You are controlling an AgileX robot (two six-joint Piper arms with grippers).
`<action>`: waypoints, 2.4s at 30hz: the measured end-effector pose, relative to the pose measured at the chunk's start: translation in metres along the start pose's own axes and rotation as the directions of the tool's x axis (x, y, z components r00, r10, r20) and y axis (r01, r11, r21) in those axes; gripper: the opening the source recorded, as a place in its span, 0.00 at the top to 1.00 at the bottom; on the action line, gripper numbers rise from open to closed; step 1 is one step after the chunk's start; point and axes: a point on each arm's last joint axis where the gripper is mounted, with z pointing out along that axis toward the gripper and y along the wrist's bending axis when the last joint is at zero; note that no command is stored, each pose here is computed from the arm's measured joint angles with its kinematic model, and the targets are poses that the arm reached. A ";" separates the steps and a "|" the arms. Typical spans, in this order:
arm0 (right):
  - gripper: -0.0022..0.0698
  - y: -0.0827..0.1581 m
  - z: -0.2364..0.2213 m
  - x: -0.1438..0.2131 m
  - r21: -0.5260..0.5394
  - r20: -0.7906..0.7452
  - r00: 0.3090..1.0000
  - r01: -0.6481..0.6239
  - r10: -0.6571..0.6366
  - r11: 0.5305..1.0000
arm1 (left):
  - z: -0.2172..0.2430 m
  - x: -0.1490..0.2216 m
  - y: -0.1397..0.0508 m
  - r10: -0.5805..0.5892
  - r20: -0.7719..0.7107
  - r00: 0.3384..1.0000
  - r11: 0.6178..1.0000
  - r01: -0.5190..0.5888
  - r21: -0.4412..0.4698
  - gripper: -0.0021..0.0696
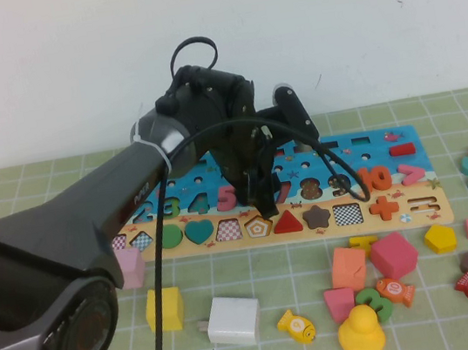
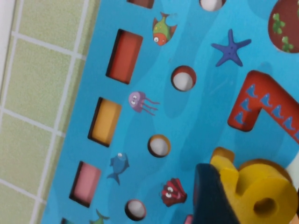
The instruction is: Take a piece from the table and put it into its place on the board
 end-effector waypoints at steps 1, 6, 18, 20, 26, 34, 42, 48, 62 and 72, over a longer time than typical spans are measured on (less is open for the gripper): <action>0.96 0.000 0.000 0.000 0.000 0.000 1.000 0.000 0.000 1.000 | -0.001 0.000 0.000 -0.013 0.000 1.000 1.000 0.013 0.002 0.50; 0.96 0.000 0.000 0.000 0.000 0.000 1.000 0.000 0.000 1.000 | -0.009 -0.001 0.001 -0.041 0.004 0.999 0.999 0.041 0.000 0.40; 0.96 0.000 0.000 0.000 0.000 0.000 1.000 0.000 0.000 1.000 | -0.014 -0.004 0.005 -0.101 0.018 0.995 0.995 0.102 -0.021 0.36; 0.96 0.000 0.000 0.000 0.000 0.000 1.000 0.000 0.000 1.000 | -0.024 -0.010 0.011 -0.157 0.055 0.986 0.986 0.159 -0.043 0.45; 0.96 0.000 0.000 0.000 0.000 0.000 1.000 0.000 0.000 1.000 | -0.057 -0.027 0.027 -0.334 0.169 0.927 0.934 0.349 -0.071 0.88; 0.96 0.000 0.000 0.000 0.000 0.000 1.000 0.000 0.000 1.000 | -0.130 -0.026 0.044 -0.411 0.167 0.896 0.882 0.438 -0.175 0.96; 0.96 0.000 0.000 0.000 0.000 0.000 1.000 0.000 0.000 1.000 | -0.316 -0.006 0.028 -0.328 0.452 0.830 0.849 0.469 -0.245 0.97; 0.96 0.000 0.000 0.000 0.000 0.000 1.000 0.000 0.000 1.000 | -0.420 0.033 -0.004 -0.284 0.588 0.757 0.824 0.506 -0.254 0.97; 0.96 0.000 0.000 0.000 0.000 0.000 1.000 0.000 0.000 1.000 | -0.460 0.120 -0.079 -0.277 0.506 0.817 0.854 0.451 -0.260 0.97; 0.96 0.000 0.000 0.000 0.000 0.000 1.000 0.000 0.000 1.000 | -0.354 0.156 -0.127 -0.352 0.402 0.845 0.893 0.432 -0.126 0.97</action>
